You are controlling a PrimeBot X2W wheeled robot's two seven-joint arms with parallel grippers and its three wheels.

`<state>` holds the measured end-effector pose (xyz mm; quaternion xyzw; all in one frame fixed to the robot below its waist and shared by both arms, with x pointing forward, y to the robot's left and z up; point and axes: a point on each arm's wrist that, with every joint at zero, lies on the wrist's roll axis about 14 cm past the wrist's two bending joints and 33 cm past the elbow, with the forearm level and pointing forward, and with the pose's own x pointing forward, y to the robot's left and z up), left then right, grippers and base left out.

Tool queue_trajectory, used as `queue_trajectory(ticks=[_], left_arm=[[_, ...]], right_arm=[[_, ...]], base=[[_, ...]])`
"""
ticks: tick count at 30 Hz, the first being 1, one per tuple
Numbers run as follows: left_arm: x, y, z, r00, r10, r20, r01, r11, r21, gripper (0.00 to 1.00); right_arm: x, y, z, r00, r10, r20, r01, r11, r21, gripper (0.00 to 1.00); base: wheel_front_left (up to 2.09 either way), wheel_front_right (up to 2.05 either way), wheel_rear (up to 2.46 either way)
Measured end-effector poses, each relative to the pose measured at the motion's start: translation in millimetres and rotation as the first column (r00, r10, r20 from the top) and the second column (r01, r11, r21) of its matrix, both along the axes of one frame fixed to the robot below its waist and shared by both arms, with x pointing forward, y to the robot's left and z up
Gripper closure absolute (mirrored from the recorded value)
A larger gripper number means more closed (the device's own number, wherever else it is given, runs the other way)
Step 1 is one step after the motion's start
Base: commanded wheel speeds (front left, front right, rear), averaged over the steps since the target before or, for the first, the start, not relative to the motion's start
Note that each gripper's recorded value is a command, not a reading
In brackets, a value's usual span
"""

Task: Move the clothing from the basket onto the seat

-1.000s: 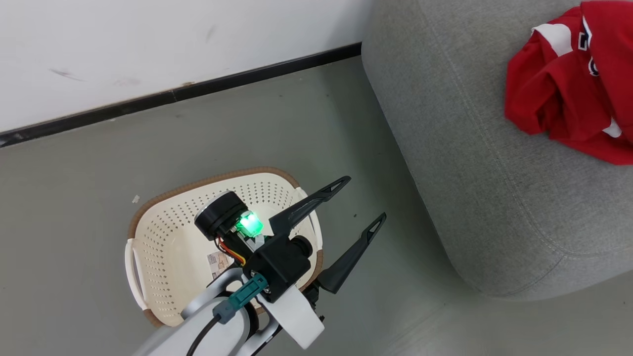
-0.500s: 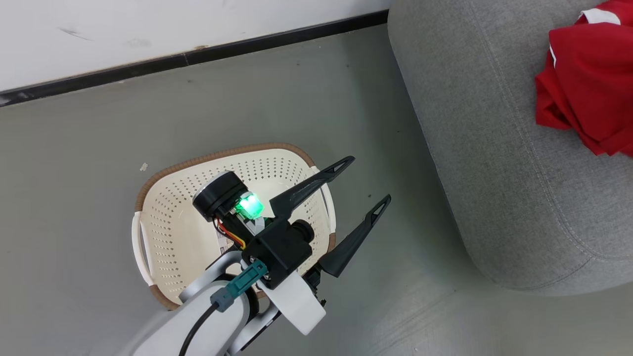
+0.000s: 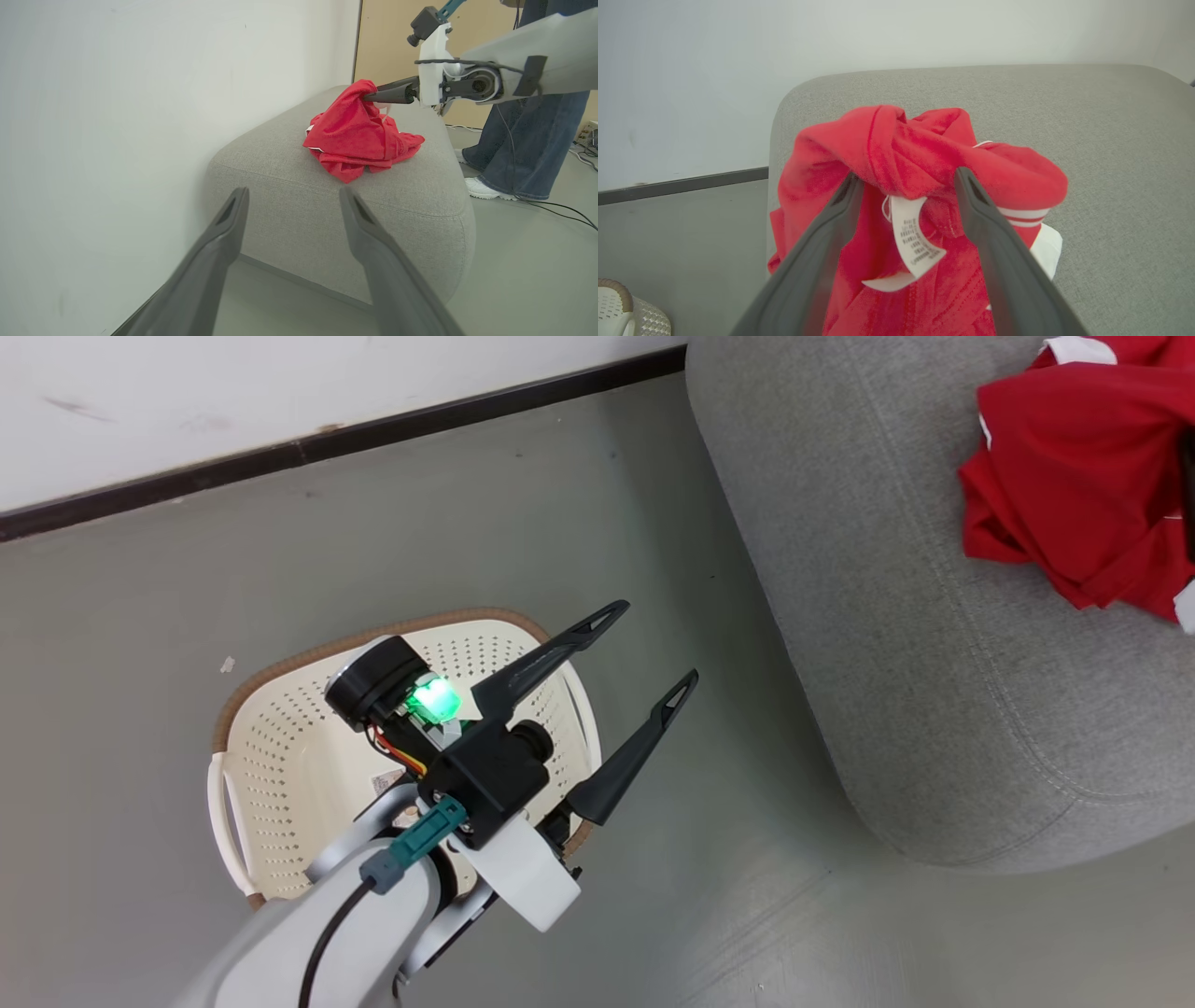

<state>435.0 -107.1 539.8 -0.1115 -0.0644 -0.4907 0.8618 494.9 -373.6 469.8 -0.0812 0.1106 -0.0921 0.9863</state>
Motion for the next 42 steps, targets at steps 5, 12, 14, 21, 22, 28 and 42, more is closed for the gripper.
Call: queue_trajectory(ticks=[5, 12, 14, 21, 22, 28, 42], left_arm=[[6, 2, 5, 1.000, 0.020, 0.016, -0.019, 1.000, -0.012, 0.00], [22, 21, 7, 0.991, 0.130, -0.010, -0.130, 0.991, -0.038, 0.00], [24, 28, 2, 0.987, 0.161, -0.020, -0.162, 0.986, -0.029, 0.00], [36, 66, -5, 0.946, 0.319, -0.052, -0.321, 0.947, -0.018, 0.00], [38, 73, -6, 0.936, 0.346, -0.058, -0.347, 0.938, -0.016, 0.00], [43, 117, -19, 0.860, 0.505, -0.078, -0.504, 0.863, 0.031, 0.00], [22, 209, -36, 0.644, 0.759, -0.101, -0.748, 0.652, 0.127, 0.00]], right_arm=[[-13, 1, 6, 1.000, 0.012, 0.014, -0.012, 1.000, -0.009, 0.00], [-15, 14, 39, 0.993, 0.058, 0.105, -0.056, 0.998, -0.021, 0.00], [-15, 21, 50, 0.987, 0.078, 0.141, -0.076, 0.997, -0.020, 0.00], [-9, 52, 93, 0.948, 0.146, 0.284, -0.148, 0.989, -0.014, 0.00], [-10, 56, 96, 0.943, 0.154, 0.294, -0.156, 0.988, -0.017, 0.00], [-14, 85, 104, 0.919, 0.186, 0.348, -0.205, 0.979, 0.018, 0.00], [-32, 153, 97, 0.880, 0.265, 0.394, -0.322, 0.943, 0.086, 0.00]], base=[[0.00, 0.00, 0.00], [0.00, 0.00, 0.00], [0.00, 0.00, 0.00], [0.00, 0.00, 0.00], [0.00, 0.00, 0.00], [0.00, 0.00, 0.00], [0.00, 0.00, 0.00]])
